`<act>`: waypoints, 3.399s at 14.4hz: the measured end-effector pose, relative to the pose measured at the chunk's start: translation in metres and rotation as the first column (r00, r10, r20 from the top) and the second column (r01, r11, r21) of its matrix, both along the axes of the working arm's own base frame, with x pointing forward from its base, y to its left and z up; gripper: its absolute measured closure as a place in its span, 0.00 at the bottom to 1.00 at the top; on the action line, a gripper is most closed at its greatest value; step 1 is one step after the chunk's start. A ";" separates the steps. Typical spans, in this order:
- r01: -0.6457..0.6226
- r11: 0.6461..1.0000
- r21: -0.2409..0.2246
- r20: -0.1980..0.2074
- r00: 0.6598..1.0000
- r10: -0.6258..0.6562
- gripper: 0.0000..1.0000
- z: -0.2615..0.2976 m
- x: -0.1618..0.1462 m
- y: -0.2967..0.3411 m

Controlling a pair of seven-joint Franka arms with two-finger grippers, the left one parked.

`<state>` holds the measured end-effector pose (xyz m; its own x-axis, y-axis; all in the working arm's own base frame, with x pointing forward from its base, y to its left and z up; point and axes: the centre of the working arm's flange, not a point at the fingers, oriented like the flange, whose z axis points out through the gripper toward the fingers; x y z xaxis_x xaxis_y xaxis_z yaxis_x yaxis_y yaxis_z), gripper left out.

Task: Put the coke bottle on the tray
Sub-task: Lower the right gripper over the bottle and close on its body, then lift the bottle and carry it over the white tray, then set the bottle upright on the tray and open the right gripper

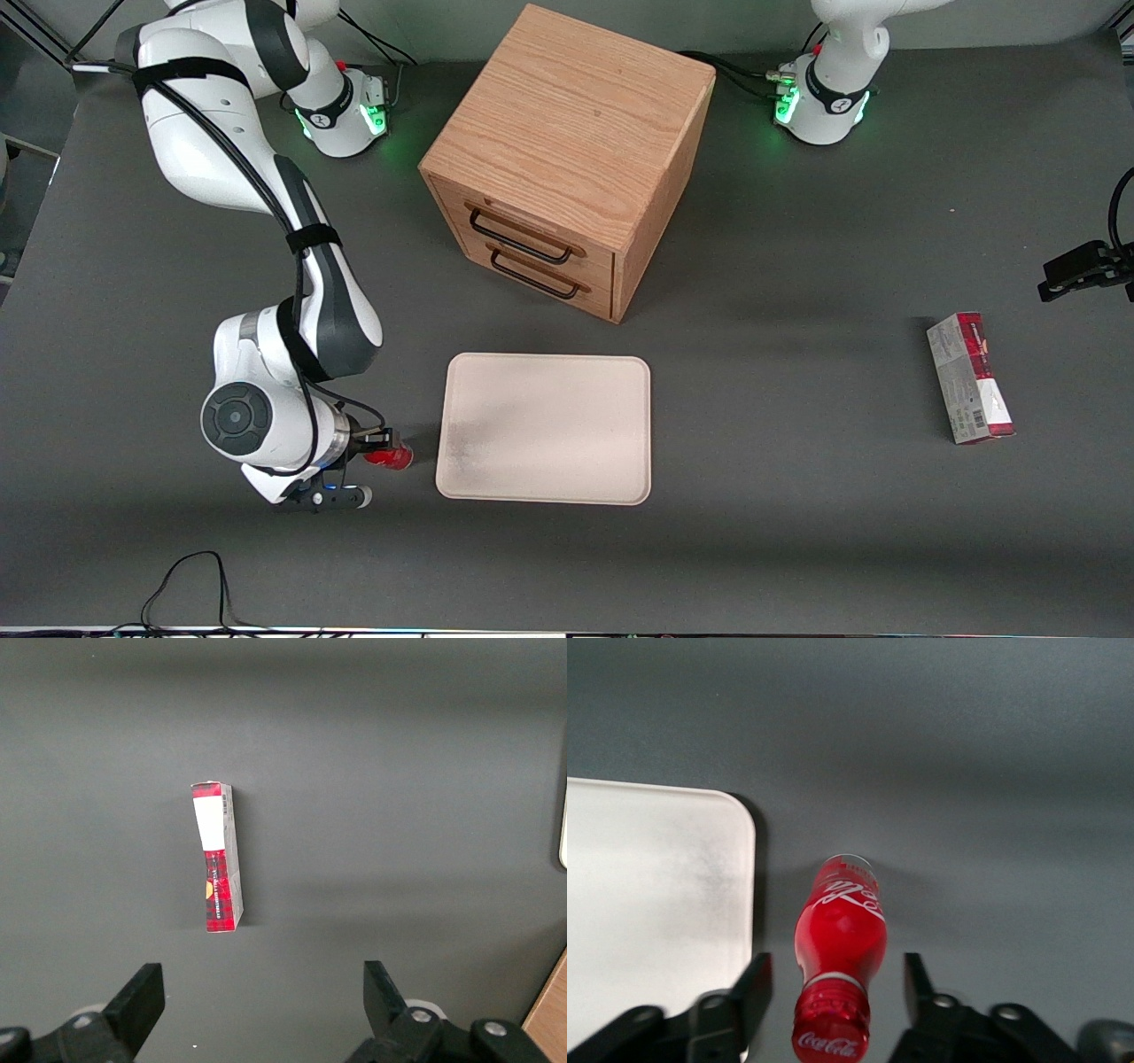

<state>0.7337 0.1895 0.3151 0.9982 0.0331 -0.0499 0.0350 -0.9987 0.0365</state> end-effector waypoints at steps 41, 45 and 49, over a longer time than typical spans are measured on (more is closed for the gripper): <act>0.000 0.999 0.040 0.053 0.999 -0.002 0.68 0.138 -0.039 0.107; 0.001 1.000 0.027 0.023 1.000 -0.001 0.68 0.062 -0.024 0.114; 0.000 1.000 0.023 0.017 1.000 0.000 0.68 0.012 -0.016 0.118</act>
<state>0.7177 0.3076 0.3274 0.9989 0.0338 -0.0317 0.0343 -0.9993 0.0136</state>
